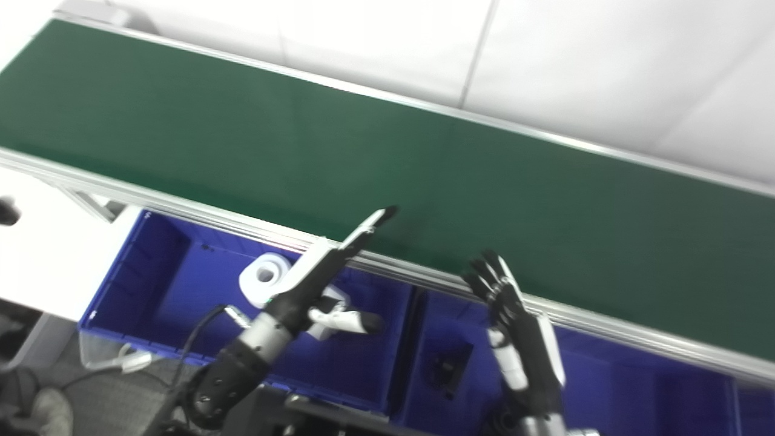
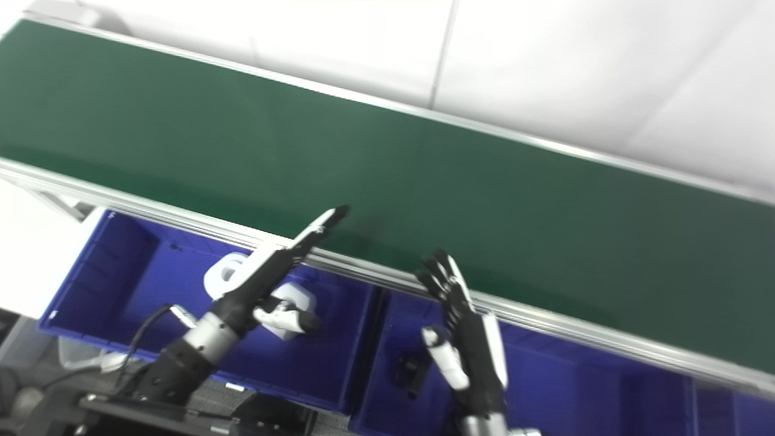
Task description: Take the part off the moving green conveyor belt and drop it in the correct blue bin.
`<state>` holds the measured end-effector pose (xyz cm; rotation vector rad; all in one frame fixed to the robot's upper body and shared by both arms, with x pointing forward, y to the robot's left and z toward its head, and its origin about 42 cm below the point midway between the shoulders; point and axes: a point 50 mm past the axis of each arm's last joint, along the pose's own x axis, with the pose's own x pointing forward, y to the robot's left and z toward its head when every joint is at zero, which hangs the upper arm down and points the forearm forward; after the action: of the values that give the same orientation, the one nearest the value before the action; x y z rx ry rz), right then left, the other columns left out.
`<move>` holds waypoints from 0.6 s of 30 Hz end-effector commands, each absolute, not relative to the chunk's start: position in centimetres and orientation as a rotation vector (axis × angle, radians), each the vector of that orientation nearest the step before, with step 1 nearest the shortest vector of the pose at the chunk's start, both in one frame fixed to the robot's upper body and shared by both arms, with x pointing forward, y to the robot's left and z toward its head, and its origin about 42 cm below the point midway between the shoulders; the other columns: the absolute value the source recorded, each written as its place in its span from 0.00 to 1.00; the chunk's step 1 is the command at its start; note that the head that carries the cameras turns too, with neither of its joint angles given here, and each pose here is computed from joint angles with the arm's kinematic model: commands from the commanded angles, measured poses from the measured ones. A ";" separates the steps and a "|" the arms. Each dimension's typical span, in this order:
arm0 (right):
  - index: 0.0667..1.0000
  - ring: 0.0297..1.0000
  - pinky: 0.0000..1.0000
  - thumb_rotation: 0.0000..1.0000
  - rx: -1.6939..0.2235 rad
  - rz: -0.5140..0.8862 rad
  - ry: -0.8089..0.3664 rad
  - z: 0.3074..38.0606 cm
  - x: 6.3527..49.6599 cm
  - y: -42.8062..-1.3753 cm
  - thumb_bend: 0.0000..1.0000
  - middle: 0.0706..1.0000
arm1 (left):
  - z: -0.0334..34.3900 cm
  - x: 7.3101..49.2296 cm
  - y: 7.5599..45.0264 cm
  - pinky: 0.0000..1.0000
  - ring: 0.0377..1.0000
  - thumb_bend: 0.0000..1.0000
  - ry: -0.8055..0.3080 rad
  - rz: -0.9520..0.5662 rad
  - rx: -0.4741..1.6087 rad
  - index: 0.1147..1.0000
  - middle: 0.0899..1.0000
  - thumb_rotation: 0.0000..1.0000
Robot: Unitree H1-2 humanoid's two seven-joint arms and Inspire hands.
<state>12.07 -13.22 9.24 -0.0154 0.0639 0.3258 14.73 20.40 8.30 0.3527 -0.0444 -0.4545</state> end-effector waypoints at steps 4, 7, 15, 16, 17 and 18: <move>0.96 0.90 0.91 0.90 0.023 0.321 0.038 9.7 12.7 -11.6 0.80 0.93 | 8.7 15.4 20.9 0.99 1.00 1.00 -0.113 -0.515 0.336 1.00 1.00 0.85; 0.96 0.89 0.90 0.91 0.020 0.322 0.048 9.6 12.8 -11.2 0.83 0.93 | 8.4 15.5 21.2 0.99 1.00 1.00 -0.105 -0.538 0.343 1.00 1.00 0.86; 0.96 0.89 0.90 0.90 0.039 0.327 0.066 9.4 12.8 -10.3 0.87 0.94 | 8.0 15.3 22.1 1.00 1.00 1.00 -0.081 -0.563 0.358 1.00 0.99 0.86; 0.96 0.89 0.90 0.90 0.046 0.329 0.067 9.4 12.8 -10.1 0.87 0.94 | 7.9 15.3 22.3 1.00 1.00 1.00 -0.084 -0.567 0.353 1.00 0.99 0.86; 0.96 0.90 0.90 0.90 0.051 0.331 0.068 9.4 12.7 -10.0 0.87 0.94 | 7.9 15.2 22.4 1.00 1.00 1.00 -0.087 -0.570 0.346 1.00 0.99 0.85; 0.96 0.90 0.91 0.90 0.058 0.332 0.071 9.4 12.6 -9.8 0.87 0.94 | 7.8 15.2 22.5 1.00 1.00 1.00 -0.088 -0.572 0.342 1.00 0.98 0.85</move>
<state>12.49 -11.71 8.56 -0.0015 0.0915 0.3288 15.06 22.09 7.14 0.3533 -0.0301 -0.5596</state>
